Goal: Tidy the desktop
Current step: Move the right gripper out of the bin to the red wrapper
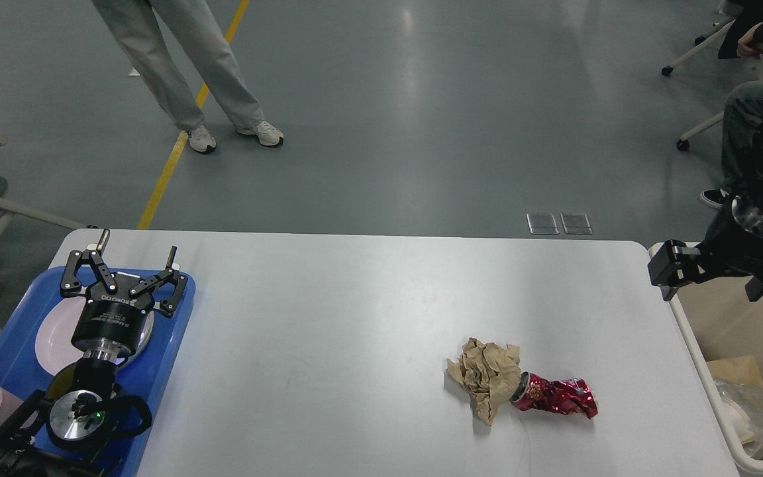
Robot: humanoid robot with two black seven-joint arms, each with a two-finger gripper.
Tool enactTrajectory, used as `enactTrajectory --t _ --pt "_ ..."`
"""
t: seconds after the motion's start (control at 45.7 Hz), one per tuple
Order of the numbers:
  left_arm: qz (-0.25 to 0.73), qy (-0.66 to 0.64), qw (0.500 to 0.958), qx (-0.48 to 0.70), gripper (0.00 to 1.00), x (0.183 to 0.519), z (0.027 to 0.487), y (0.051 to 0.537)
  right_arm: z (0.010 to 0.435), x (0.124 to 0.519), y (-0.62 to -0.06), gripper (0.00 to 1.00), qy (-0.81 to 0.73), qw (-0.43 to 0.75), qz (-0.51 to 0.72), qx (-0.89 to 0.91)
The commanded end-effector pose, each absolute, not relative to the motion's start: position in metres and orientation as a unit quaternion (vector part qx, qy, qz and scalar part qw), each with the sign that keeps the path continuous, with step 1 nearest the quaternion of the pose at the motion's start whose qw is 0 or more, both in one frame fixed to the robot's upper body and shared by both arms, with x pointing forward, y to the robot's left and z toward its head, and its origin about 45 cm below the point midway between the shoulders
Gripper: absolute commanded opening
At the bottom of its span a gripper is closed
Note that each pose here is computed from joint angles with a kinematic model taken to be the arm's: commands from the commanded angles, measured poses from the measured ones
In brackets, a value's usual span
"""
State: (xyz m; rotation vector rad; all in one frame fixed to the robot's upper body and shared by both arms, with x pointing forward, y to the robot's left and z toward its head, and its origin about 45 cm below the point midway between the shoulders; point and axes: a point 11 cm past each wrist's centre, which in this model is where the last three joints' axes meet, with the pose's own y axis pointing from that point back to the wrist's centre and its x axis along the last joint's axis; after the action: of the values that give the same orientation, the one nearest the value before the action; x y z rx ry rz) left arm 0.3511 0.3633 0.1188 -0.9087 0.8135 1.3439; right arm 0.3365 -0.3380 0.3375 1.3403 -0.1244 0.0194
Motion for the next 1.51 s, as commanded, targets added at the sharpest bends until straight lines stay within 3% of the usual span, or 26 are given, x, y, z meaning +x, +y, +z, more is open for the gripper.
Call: enactTrajectory --t 0.0,0.175,0.591,0.854,0.985,1.204,1.488 --pt "0.584 0.353 0.616 -0.394 0.96 0.351 0.119 0.363 0.358 0.32 -0.305 1.0 -0.036 0.768 0.039 0.638" --pt "0.584 0.353 0.615 -0.395 0.96 0.351 0.119 0.364 0.363 0.312 -0.266 0.97 -0.035 0.762 0.099 0.64" --pt "0.584 0.353 0.615 -0.395 0.96 0.351 0.119 0.364 0.335 0.314 -0.251 1.0 -0.031 0.742 0.083 0.664" --pt "0.584 0.353 0.615 -0.395 0.96 0.351 0.119 0.364 0.305 0.323 -0.241 1.0 -0.284 0.616 -0.122 0.724" --pt "0.584 0.353 0.615 -0.395 0.96 0.351 0.119 0.364 0.273 0.315 -0.234 1.0 -0.325 0.577 -0.217 0.718" --pt "0.584 0.353 0.616 -0.394 0.96 0.351 0.119 0.363 0.235 0.322 -0.238 1.0 -0.447 0.54 -0.248 0.669" --pt "0.584 0.353 0.616 -0.394 0.96 0.351 0.119 0.363 0.161 0.299 -0.235 0.99 -0.451 0.505 -0.35 0.647"
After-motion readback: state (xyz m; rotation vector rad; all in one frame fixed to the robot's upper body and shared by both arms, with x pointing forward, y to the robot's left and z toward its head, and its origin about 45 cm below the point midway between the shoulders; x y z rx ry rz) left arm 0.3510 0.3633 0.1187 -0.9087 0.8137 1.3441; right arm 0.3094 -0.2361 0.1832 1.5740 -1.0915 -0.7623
